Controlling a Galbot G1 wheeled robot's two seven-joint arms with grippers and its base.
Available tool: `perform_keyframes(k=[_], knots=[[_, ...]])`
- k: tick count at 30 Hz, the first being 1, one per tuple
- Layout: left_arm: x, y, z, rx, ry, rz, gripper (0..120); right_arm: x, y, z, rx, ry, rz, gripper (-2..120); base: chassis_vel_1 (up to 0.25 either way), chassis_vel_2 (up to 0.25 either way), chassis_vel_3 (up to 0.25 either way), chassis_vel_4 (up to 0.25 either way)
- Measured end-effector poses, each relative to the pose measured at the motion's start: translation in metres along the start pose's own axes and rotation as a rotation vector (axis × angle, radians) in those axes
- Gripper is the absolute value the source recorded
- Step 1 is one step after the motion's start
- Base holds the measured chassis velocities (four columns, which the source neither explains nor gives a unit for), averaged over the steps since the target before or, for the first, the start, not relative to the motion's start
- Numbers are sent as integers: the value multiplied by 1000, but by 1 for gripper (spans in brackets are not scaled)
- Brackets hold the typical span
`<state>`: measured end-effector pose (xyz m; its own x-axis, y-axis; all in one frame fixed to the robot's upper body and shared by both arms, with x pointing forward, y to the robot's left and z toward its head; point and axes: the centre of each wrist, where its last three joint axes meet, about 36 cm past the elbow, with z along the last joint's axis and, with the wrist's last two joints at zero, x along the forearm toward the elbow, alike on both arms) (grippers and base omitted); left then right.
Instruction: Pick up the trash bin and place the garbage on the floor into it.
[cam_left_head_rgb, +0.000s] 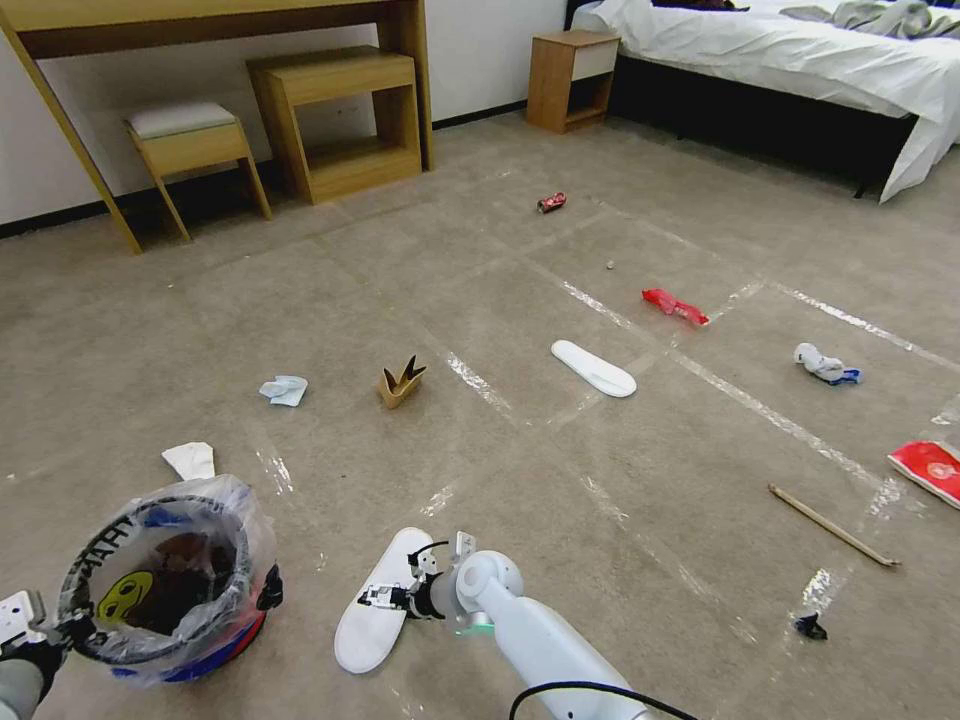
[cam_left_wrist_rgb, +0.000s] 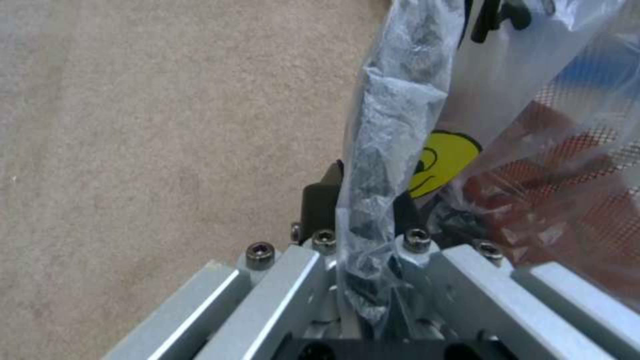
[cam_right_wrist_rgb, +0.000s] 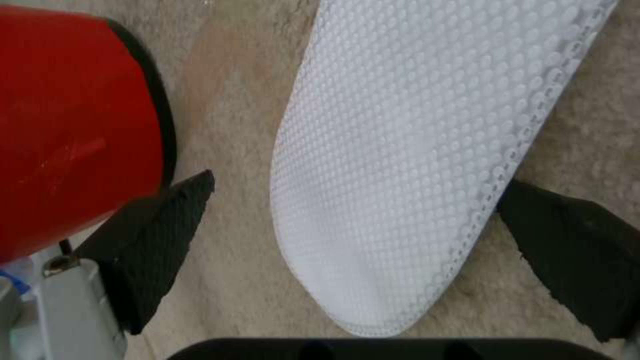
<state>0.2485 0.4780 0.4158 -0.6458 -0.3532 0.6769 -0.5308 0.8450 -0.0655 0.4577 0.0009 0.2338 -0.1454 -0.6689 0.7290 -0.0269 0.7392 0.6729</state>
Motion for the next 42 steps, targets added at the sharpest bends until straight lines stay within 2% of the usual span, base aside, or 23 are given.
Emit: perform_keyframes(k=[24, 42], knots=[[2, -1, -2, -4, -2, 7, 1, 3, -4, 0, 5, -28, 2, 100, 0, 0, 0, 0], [1, -1, 2, -3, 1, 1, 1, 6, 2, -19, 5, -97, 3, 100, 0, 0, 0, 0]])
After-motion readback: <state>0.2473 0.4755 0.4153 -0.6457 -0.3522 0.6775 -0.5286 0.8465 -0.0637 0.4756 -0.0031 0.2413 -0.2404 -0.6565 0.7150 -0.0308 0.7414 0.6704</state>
